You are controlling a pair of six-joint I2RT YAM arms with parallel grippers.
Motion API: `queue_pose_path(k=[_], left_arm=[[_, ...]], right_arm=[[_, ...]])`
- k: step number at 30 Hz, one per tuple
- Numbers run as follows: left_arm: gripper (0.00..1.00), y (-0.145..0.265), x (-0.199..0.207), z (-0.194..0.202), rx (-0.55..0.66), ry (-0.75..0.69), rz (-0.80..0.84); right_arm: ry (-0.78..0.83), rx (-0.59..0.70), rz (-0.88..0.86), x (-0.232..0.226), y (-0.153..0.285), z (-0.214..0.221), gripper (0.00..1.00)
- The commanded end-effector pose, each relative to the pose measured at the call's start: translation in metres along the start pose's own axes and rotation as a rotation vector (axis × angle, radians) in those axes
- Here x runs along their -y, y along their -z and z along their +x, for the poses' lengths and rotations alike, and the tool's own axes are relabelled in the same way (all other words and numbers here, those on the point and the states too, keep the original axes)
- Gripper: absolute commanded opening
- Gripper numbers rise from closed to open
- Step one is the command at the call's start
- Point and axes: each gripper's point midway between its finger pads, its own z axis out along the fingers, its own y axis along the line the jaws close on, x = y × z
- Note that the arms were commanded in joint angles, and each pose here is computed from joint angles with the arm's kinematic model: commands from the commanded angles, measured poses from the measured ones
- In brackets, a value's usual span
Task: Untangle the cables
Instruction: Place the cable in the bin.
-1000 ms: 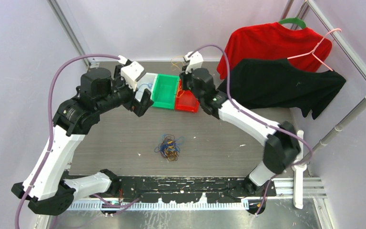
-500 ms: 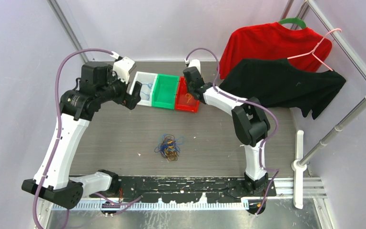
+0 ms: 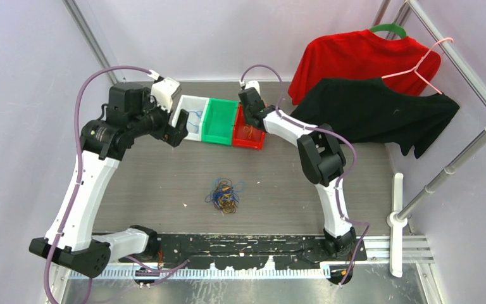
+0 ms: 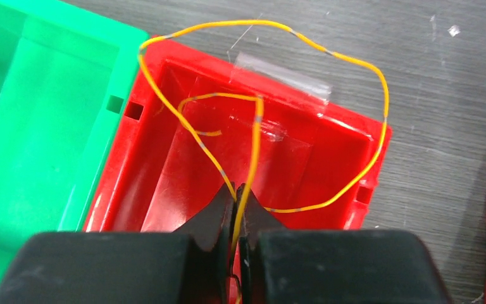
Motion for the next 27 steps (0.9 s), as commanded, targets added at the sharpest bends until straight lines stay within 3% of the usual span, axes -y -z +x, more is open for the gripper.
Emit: queue_pose_path(k=[1, 10, 12, 18, 23, 27], left_arm=[[0.99, 0.003, -0.004, -0.015, 0.057, -0.004, 0.000], [1.00, 0.004, -0.004, -0.023, 0.079, -0.005, 0.012], [0.99, 0.005, -0.004, -0.023, 0.080, -0.012, 0.010], [0.99, 0.008, -0.008, -0.025, 0.091, -0.015, -0.002], [0.99, 0.008, -0.013, -0.027, 0.094, 0.000, -0.012], [1.00, 0.007, -0.017, -0.027, 0.095, 0.015, -0.017]], right_arm=[[0.006, 0.001, -0.033, -0.009, 0.005, -0.020, 0.16], [0.007, -0.055, -0.158, -0.026, 0.036, -0.038, 0.54], [0.017, -0.075, -0.164, -0.026, 0.040, -0.037, 0.59], [0.009, -0.089, -0.192, -0.024, 0.062, -0.042, 0.59], [-0.043, 0.007, -0.201, -0.014, 0.096, -0.076, 0.56], [-0.113, 0.058, -0.127, 0.005, 0.090, -0.097, 0.45]])
